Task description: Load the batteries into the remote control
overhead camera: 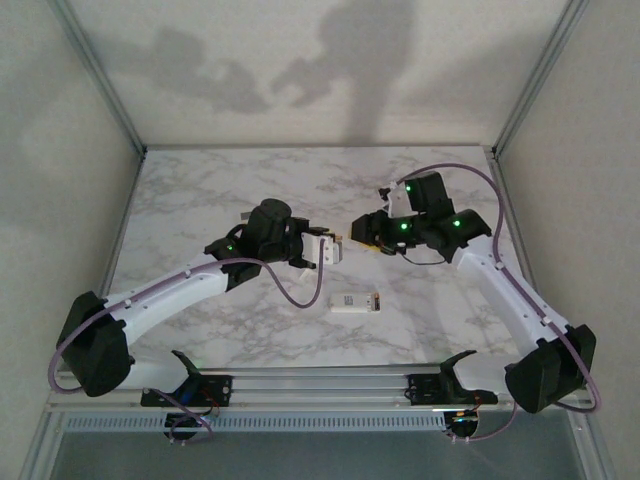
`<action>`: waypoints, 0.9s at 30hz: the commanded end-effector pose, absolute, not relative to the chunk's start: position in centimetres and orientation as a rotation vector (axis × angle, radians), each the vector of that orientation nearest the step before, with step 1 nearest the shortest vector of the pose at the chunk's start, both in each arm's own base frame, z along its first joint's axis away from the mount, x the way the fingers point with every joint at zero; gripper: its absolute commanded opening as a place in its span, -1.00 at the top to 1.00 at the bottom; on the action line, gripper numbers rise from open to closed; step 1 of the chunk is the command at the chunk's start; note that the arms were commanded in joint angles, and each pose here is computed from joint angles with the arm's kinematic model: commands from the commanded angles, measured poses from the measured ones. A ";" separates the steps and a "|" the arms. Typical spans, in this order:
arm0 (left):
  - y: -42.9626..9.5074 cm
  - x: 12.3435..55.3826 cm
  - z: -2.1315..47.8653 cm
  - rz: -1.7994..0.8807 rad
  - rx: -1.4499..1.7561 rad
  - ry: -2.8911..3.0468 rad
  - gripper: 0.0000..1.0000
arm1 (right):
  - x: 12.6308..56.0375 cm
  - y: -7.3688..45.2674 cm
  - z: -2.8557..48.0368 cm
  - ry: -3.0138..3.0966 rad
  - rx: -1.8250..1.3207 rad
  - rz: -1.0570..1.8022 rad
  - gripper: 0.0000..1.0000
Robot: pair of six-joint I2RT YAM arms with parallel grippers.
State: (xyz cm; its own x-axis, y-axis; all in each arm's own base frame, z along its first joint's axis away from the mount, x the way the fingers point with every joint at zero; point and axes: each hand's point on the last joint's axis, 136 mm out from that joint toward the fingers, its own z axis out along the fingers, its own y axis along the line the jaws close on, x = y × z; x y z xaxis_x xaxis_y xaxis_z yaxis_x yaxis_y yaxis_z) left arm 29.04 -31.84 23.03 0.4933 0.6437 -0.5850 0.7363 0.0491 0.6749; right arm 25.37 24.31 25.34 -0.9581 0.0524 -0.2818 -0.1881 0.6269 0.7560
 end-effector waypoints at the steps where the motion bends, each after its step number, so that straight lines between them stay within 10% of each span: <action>1: -33.1 28.0 24.5 -0.160 1.660 1.113 1.00 | 25.7 25.7 25.5 2.570 -0.141 1.306 0.12; 17: -33.8 28.2 25.2 -0.185 1.649 1.105 1.00 | 25.7 27.4 24.4 2.589 -0.141 1.388 0.68; 27: -34.2 28.6 25.7 -0.191 1.635 1.108 1.00 | 25.4 27.4 24.0 2.598 -0.143 1.405 0.53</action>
State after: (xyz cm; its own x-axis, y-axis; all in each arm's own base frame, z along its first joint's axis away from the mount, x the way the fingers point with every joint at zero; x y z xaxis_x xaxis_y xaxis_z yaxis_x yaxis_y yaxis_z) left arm 28.51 -32.84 23.06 0.5068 0.6142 -0.6048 0.7582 0.0163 0.6518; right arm 26.40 26.53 23.51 -0.9744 0.0430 -0.2205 -0.1529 0.5925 0.7910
